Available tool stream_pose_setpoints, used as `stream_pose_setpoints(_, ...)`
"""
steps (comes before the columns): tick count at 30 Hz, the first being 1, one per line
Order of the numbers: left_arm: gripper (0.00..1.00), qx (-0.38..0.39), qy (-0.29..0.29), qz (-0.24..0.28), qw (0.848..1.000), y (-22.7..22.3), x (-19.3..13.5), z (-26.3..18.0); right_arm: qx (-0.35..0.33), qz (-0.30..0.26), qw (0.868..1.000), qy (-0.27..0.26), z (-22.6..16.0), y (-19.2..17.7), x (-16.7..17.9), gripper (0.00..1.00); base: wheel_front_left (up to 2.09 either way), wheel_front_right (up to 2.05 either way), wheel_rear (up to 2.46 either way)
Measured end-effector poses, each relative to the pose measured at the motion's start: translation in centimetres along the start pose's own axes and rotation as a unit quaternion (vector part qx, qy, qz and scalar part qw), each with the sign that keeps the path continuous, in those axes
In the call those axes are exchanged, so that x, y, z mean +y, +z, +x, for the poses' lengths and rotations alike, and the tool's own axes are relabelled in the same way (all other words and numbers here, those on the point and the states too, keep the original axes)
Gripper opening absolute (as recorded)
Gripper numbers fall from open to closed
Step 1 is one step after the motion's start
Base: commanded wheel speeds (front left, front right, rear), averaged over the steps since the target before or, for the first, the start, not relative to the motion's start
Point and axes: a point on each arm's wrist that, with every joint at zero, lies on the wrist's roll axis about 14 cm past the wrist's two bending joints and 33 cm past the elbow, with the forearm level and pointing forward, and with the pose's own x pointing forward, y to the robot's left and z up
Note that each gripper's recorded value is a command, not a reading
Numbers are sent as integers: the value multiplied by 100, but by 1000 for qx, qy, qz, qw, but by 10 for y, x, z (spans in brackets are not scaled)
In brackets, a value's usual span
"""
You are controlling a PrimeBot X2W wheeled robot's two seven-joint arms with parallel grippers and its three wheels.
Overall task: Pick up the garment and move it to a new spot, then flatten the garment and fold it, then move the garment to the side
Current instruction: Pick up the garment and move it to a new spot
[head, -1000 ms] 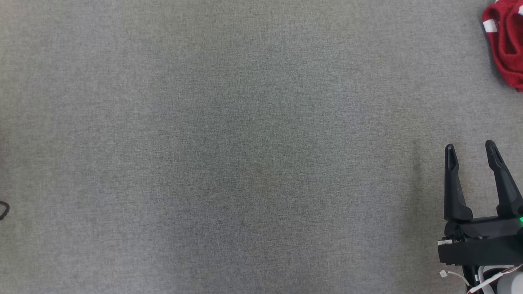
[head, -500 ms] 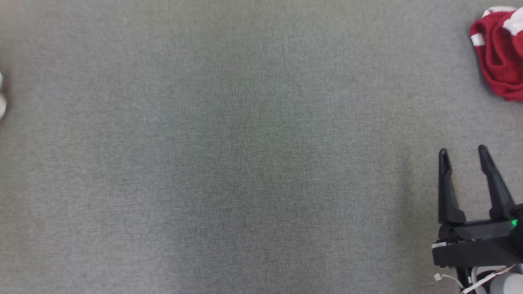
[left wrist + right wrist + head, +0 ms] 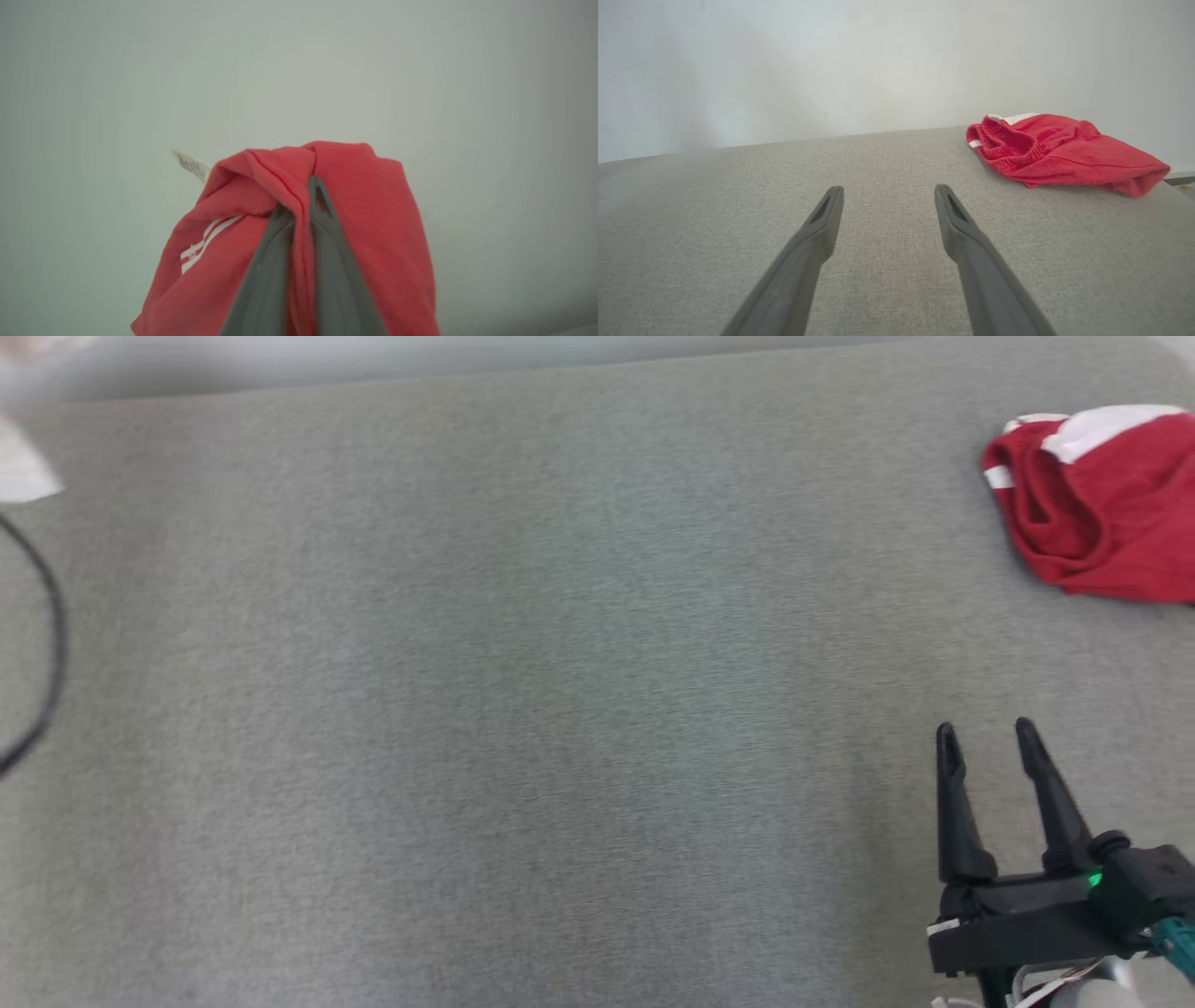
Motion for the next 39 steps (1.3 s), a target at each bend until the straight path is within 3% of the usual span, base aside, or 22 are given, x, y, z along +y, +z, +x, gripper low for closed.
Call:
stream_pose_setpoints(7,0,-59,-123,-37,990,51,-118,-5,0,14,999,-32,-24,-1,-15,100,0,0,0)
stream_pose_setpoints(14,0,-59,-224,-103,967,65,-219,-39,-14,16,997,-68,-49,8,-34,100,0,0,0)
stream_pose_setpoints(18,0,-25,-270,-132,953,48,-265,-68,-21,19,996,-82,-59,13,-41,100,0,0,0)
stream_pose_setpoints(27,0,116,-292,-179,932,-53,-311,-132,-17,31,995,-89,-64,8,-41,100,0,0,0)
stream_pose_setpoints(35,0,233,-302,-167,909,-140,-323,-190,-14,32,995,-91,-61,7,-41,100,0,0,0)
stream_pose_setpoints(36,32,235,-305,-159,909,-145,-322,-194,-14,33,995,-90,-60,7,-41,100,0,0,0)
stream_pose_setpoints(37,97,233,-302,-161,910,-146,-322,-195,-15,33,995,-90,-60,8,-41,100,0,0,0)
stream_pose_setpoints(39,100,229,-304,-163,910,-145,-321,-197,-17,34,996,-86,-59,9,-38,100,0,0,0)
